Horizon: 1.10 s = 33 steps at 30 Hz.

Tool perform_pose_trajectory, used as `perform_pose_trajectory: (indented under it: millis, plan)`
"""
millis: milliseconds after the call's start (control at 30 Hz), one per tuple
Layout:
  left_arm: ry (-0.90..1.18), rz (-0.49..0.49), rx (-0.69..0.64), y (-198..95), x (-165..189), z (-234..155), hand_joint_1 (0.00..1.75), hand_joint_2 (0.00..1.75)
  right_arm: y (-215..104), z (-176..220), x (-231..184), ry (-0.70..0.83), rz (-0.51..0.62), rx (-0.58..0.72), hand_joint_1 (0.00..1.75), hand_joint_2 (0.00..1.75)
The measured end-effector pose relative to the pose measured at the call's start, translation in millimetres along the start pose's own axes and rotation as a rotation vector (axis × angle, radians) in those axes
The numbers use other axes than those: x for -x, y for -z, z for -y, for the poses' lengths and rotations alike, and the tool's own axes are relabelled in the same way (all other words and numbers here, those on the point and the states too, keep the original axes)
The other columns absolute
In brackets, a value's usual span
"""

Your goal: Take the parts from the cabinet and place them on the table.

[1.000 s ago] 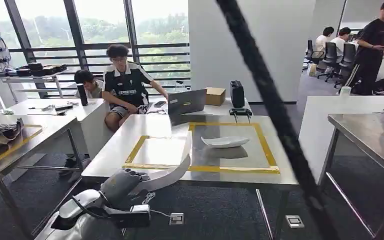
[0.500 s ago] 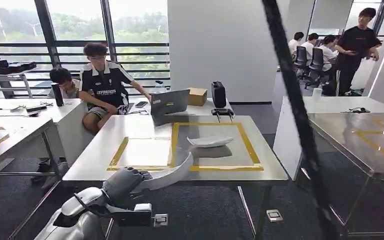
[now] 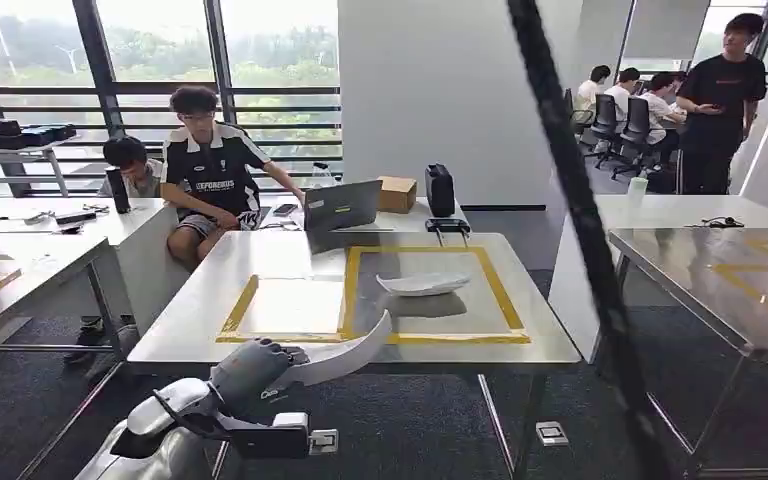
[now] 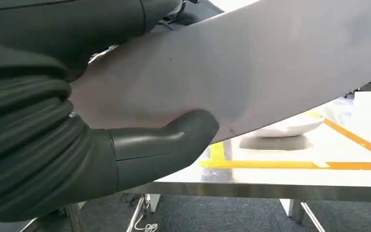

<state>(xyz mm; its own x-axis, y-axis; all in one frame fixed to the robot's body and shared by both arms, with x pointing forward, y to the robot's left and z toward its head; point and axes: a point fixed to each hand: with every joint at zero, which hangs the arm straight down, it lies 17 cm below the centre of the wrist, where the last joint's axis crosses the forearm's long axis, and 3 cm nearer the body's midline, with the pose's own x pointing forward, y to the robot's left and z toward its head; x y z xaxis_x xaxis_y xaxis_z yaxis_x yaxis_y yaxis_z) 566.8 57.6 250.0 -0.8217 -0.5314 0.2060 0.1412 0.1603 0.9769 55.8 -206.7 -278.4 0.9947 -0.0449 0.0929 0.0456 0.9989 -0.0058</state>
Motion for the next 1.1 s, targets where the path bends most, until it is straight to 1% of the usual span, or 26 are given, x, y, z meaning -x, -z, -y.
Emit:
perform_pose_trajectory:
  millis: [400,933,1100]
  plan:
    - [-0.001,0.018,-0.007,6.5,-7.9,-4.9,1.75,1.75,-0.4,-2.3,1.0,0.004,-0.005,-0.014,0.00,0.00]
    - [0.001,0.021,0.001,7.0,-8.9,-3.0,1.75,1.75,-0.5,-3.2,0.9,0.000,-0.006,-0.017,0.00,0.00]
    - [-0.013,0.011,0.012,2.4,-5.9,7.5,1.75,1.75,-0.5,-3.1,1.8,-0.005,-0.007,-0.016,0.00,0.00]
